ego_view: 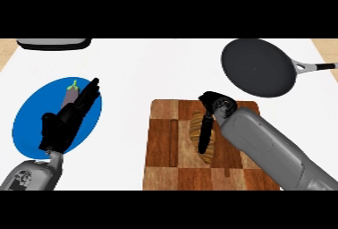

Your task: Pick the croissant from the cutting board and place it in the pan

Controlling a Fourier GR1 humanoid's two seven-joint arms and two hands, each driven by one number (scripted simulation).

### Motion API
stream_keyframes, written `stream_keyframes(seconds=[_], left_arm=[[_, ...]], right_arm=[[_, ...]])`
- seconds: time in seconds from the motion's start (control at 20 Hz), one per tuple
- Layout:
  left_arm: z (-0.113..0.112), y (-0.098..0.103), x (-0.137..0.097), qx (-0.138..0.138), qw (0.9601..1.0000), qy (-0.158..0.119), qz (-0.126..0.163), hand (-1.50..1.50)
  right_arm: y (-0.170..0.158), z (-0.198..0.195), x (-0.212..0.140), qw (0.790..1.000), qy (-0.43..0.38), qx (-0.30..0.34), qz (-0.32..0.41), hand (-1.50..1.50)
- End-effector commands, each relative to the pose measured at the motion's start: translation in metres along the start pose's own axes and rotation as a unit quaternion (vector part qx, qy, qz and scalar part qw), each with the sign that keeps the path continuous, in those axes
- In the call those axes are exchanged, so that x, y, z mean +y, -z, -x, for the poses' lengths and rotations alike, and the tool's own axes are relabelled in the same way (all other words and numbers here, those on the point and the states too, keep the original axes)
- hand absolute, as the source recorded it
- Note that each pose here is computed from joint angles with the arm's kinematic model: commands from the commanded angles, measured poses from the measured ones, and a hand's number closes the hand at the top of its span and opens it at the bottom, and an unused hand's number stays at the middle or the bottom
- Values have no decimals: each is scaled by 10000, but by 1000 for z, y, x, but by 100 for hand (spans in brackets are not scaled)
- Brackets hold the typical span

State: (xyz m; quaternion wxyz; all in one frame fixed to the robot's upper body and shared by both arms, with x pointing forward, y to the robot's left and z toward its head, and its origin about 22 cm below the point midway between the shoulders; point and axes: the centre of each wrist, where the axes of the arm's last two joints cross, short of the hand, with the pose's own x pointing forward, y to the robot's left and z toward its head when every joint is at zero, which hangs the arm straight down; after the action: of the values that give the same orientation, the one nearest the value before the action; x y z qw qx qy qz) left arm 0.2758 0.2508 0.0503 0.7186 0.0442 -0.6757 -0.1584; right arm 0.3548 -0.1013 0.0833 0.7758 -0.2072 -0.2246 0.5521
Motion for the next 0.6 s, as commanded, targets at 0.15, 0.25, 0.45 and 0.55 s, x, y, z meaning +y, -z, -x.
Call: stream_keyframes(seconds=[0.15, 0.25, 0.45, 0.55], left_arm=[[-12, 2, -1, -36, 10000, 54, -68, 0], [5, -7, 10, 86, 10000, -41, -12, 0], [7, -1, -1, 16, 10000, -50, -6, 0], [-10, -8, -5, 6, 10000, -19, 61, 0]], right_arm=[[7, -2, 0, 9957, -90, 924, 32, -150], [25, 14, 14, 9956, -167, 927, -15, -150], [20, -8, 31, 9969, -155, 722, -284, -150], [18, -3, 27, 9967, -550, 477, -354, 150]])
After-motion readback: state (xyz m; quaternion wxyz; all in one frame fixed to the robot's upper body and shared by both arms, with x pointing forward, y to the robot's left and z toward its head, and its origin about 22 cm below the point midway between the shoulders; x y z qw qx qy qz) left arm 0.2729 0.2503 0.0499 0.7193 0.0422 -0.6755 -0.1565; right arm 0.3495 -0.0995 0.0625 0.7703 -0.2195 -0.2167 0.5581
